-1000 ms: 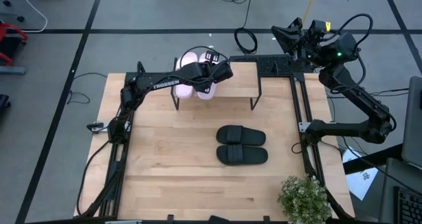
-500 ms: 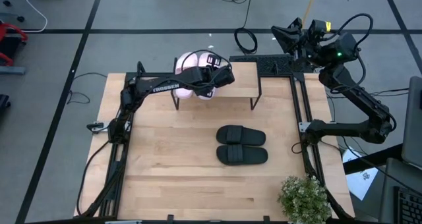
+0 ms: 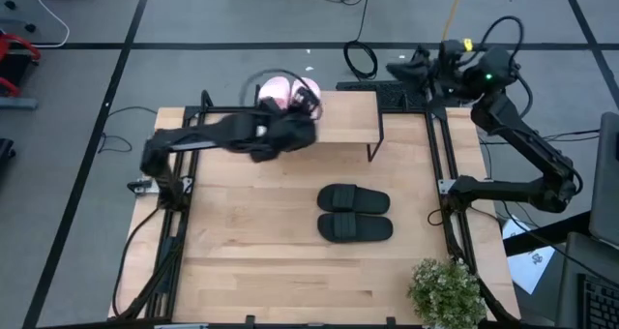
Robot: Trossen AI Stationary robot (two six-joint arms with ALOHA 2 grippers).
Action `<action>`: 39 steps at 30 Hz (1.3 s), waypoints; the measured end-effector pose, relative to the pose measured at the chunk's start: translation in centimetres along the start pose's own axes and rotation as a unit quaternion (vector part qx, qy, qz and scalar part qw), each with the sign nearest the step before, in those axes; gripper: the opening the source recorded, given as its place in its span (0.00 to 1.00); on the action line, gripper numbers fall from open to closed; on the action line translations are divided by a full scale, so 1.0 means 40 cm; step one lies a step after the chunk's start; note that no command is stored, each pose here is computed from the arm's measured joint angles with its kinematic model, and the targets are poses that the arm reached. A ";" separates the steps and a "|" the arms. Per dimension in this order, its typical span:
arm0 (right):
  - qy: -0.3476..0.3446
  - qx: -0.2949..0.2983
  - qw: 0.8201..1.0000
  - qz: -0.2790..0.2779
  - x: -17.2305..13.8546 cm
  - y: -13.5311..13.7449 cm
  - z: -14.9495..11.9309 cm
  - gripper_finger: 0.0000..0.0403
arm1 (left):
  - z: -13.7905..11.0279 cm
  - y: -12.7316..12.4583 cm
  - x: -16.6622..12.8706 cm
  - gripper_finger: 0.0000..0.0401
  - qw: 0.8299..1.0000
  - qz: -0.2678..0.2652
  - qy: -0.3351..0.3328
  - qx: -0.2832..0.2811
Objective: Pick and place slides into the shelf
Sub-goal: Put the top black slides on the shelf
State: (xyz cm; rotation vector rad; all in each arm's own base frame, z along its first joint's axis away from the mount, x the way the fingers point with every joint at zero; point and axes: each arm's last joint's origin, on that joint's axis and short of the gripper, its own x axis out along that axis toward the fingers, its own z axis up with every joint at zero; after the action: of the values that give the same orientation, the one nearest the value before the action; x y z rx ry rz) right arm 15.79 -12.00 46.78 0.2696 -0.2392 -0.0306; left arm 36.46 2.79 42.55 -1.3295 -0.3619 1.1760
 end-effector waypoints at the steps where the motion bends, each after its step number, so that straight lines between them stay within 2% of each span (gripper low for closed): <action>1: 0.020 0.013 1.000 0.006 -0.002 0.000 -0.008 0.06 | 0.017 -0.009 -0.032 0.16 0.999 -0.015 -0.003 0.030; 4: 0.078 0.068 0.994 0.034 -0.008 0.002 -0.031 0.06 | 0.060 -0.026 -0.115 0.16 0.992 -0.046 0.010 0.116; 7: 0.142 0.135 0.977 0.080 -0.013 0.005 -0.055 0.06 | 0.091 -0.033 -0.176 0.16 0.982 -0.070 0.030 0.174; 12: 0.236 0.247 0.934 0.101 -0.016 0.020 -0.107 0.06 | 0.107 -0.036 -0.224 0.16 0.963 -0.095 0.046 0.247; 15: 0.299 0.301 0.900 0.100 -0.018 0.041 -0.148 0.06 | 0.105 -0.035 -0.232 0.16 0.954 -0.100 0.049 0.279; 18: 0.342 0.312 0.884 0.065 -0.017 0.065 -0.184 0.06 | 0.100 -0.032 -0.238 0.16 0.946 -0.104 0.061 0.300; 22: 0.377 0.295 0.878 -0.019 -0.017 0.085 -0.220 0.06 | 0.093 -0.030 -0.242 0.16 0.936 -0.109 0.093 0.320; 24: 0.390 0.289 0.873 -0.043 -0.013 0.092 -0.236 0.06 | 0.092 -0.029 -0.242 0.16 0.933 -0.110 0.105 0.327; 28: 0.415 0.322 0.850 -0.048 0.006 0.095 -0.305 0.06 | 0.088 -0.028 -0.243 0.16 0.929 -0.112 0.134 0.327; 33: 0.425 0.371 0.823 -0.059 0.023 0.068 -0.435 0.06 | 0.084 -0.027 -0.244 0.16 0.917 -0.118 0.155 0.348; 39: 0.410 0.448 0.789 -0.095 -0.003 0.024 -0.578 0.06 | 0.084 -0.026 -0.244 0.16 0.913 -0.119 0.160 0.355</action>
State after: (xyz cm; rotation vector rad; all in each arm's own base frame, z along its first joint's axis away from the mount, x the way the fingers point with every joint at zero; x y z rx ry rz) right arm 21.19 -5.04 25.37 1.2258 0.6868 0.0058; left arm 30.12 -3.07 48.28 -0.7799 0.1425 0.7498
